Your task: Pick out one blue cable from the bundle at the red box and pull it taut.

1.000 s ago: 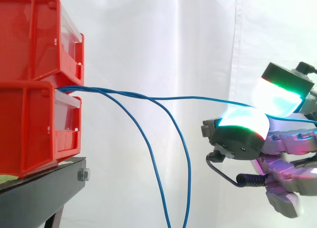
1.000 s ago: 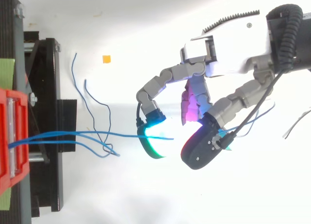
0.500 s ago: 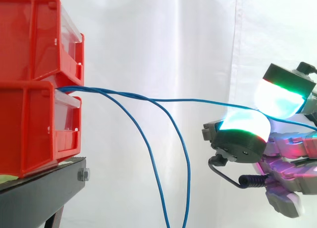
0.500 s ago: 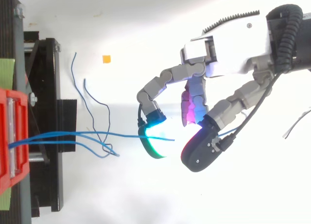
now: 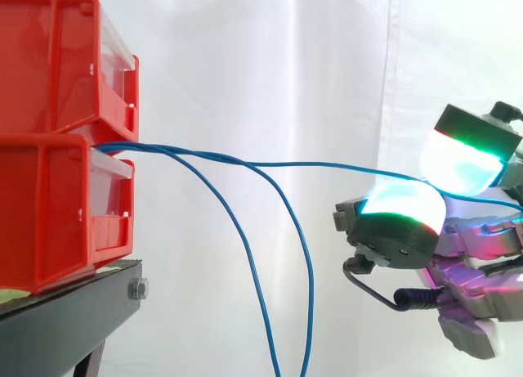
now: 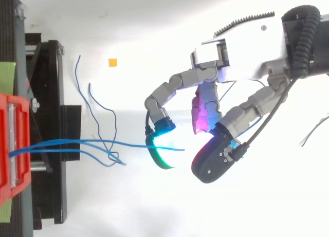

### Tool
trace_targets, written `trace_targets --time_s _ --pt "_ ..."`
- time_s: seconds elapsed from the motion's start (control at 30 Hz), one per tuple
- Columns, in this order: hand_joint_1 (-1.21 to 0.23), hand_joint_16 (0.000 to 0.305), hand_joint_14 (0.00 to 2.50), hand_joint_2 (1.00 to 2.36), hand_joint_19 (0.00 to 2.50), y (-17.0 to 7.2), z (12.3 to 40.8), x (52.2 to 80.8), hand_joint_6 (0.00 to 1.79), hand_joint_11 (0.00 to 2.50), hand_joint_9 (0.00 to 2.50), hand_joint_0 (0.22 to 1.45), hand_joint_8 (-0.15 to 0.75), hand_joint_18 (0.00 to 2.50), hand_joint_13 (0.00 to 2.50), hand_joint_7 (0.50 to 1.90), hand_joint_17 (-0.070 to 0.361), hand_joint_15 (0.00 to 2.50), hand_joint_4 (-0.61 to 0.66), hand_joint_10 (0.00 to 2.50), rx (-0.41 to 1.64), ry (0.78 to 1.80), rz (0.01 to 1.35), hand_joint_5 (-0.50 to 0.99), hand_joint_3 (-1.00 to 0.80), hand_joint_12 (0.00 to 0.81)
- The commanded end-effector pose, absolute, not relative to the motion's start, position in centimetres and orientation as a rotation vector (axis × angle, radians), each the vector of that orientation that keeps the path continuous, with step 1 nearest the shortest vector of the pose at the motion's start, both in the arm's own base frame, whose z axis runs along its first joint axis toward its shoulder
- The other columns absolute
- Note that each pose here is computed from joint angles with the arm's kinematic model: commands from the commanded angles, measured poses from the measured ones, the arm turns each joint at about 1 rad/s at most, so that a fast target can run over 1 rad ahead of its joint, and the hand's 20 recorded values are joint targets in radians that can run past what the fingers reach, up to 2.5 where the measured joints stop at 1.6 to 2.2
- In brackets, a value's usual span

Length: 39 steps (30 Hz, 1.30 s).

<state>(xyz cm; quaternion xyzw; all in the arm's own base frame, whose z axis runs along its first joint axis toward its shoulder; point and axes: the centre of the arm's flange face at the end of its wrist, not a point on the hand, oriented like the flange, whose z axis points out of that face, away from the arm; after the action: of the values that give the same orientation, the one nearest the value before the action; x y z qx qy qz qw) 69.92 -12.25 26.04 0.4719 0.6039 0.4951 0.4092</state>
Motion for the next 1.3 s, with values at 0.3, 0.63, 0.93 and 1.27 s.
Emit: trace_targets --time_s 0.3,0.63,0.93,1.27 --pt "-0.77 0.052 0.01 1.28 0.51 -12.35 26.01 69.90 0.51 0.48 1.63 0.53 0.185 0.95 1.16 1.27 0.117 0.49 -0.10 0.02 1.190 1.522 1.244 0.12 -0.23 0.344" --pt "-0.66 0.057 0.01 1.67 0.46 -12.61 26.10 69.79 0.51 0.46 1.64 0.43 0.200 0.99 1.16 1.34 0.129 0.43 -0.12 0.02 1.190 1.523 1.246 0.12 -0.26 0.366" --pt "-0.67 0.058 0.01 1.67 0.47 -12.82 26.04 69.72 0.51 0.46 1.62 0.43 0.212 1.00 1.13 1.36 0.130 0.42 -0.11 0.02 1.193 1.522 1.244 0.12 -0.29 0.368" --pt "-0.76 0.057 0.01 1.23 0.48 -12.93 25.93 69.71 0.51 0.49 1.58 0.50 0.228 0.96 1.10 1.38 0.128 0.43 -0.10 0.02 1.195 1.521 1.242 0.10 -0.23 0.369"
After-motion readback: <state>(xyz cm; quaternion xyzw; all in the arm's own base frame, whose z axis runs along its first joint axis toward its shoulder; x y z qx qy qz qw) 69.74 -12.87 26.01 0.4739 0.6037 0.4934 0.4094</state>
